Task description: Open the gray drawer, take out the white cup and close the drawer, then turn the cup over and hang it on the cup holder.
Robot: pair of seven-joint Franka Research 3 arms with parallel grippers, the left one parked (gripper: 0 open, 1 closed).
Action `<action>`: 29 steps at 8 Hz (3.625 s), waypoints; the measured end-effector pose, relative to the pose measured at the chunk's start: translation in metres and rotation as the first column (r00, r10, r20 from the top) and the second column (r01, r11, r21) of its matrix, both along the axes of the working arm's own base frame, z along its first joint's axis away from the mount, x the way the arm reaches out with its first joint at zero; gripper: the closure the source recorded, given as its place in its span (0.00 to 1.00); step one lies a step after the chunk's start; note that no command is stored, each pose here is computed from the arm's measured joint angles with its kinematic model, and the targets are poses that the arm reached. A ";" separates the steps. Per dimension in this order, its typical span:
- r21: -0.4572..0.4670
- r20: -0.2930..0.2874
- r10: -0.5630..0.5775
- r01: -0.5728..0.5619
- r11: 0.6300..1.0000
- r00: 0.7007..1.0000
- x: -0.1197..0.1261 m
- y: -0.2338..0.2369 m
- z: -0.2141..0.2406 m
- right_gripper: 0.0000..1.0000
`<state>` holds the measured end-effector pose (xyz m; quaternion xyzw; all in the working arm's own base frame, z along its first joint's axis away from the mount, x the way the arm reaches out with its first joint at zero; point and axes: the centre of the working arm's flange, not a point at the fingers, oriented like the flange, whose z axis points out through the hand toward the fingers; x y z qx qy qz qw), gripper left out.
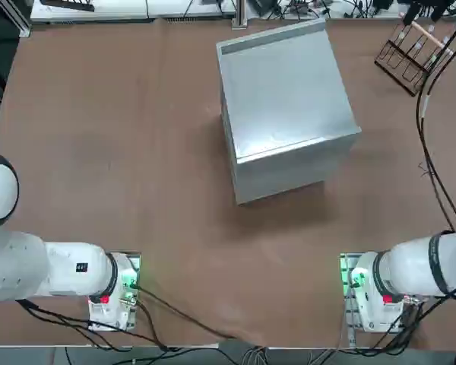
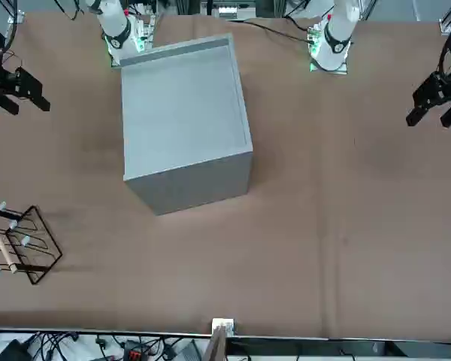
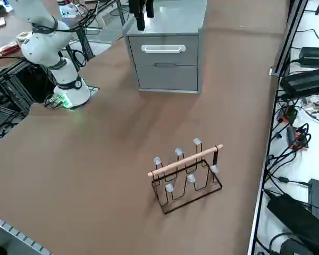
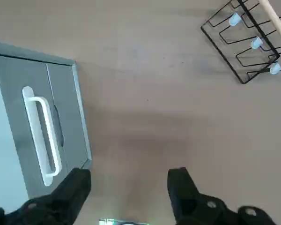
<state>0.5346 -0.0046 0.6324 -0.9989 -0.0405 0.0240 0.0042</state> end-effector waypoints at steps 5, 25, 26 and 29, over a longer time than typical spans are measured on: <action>0.019 -0.003 -0.018 0.019 1.000 1.000 0.002 0.021 -0.002 0.00; 0.368 0.005 0.029 -0.028 0.929 1.000 -0.017 0.082 -0.200 0.00; 0.388 0.005 0.030 -0.030 0.921 1.000 -0.018 0.083 -0.201 0.00; 0.418 -0.003 0.046 -0.041 0.907 0.999 -0.021 0.081 -0.212 0.00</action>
